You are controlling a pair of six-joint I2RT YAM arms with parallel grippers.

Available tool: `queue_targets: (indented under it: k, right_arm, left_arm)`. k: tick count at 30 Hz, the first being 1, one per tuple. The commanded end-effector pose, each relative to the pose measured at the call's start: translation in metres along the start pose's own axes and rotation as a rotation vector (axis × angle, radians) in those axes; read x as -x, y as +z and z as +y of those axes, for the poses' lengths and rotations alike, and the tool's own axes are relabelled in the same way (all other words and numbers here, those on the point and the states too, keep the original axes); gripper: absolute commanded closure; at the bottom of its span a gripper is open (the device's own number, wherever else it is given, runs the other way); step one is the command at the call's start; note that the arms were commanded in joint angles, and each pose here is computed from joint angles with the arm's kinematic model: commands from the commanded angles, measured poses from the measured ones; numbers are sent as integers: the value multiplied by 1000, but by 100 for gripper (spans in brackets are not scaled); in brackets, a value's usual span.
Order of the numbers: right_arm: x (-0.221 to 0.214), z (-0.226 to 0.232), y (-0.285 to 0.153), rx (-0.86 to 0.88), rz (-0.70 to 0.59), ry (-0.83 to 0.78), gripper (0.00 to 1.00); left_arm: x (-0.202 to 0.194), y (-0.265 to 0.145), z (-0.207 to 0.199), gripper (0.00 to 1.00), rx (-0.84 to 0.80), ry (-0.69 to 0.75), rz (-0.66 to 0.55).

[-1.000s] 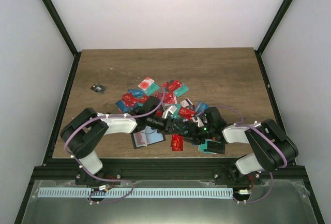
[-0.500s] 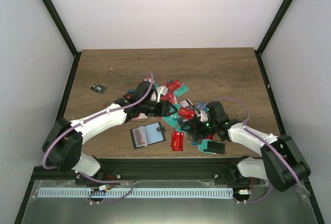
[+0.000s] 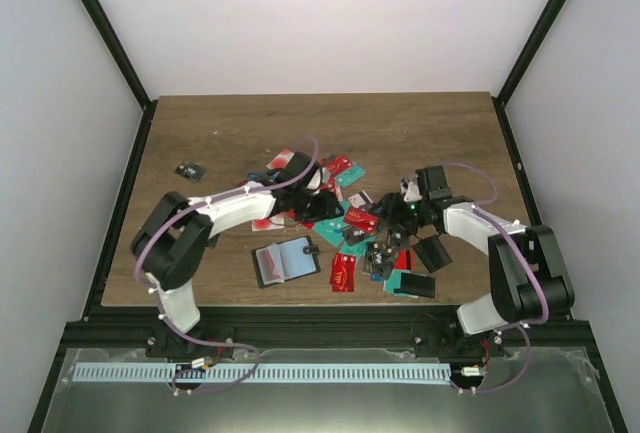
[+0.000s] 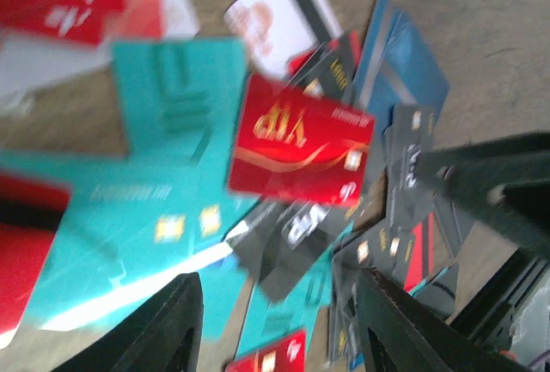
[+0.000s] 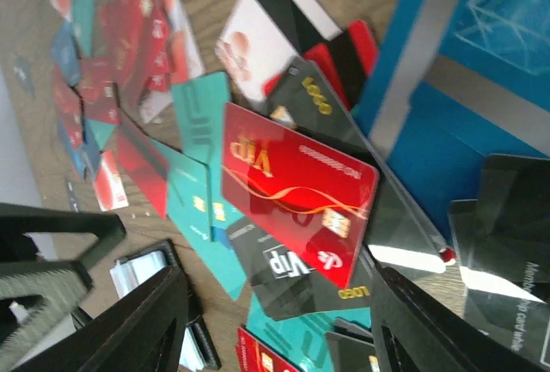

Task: Put the credit cards into the card holder
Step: Pick up the credit card from the center of the board.

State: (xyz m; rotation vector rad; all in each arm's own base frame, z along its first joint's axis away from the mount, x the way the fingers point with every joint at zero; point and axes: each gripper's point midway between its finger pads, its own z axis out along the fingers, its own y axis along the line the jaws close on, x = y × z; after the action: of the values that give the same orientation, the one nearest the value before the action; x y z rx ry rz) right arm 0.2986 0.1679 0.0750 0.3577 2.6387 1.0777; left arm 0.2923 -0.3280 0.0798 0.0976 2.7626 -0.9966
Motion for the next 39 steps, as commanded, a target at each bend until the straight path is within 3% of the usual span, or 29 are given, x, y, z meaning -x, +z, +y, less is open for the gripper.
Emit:
queue_targets:
  k: [1, 9, 13, 39]
  right_arm:
    - [2, -8, 10, 12, 35, 56, 40]
    - [-3, -8, 14, 39, 54, 93, 41]
    - [-5, -9, 13, 38, 57, 100, 41]
    - [-11, -19, 24, 43, 85, 137, 40]
  left_arm:
    - [24, 18, -24, 50, -56, 104, 24]
    - [45, 48, -29, 76, -63, 159, 88]
    - [47, 60, -28, 83, -84, 156, 111]
    - [30, 101, 13, 86, -3, 145, 212]
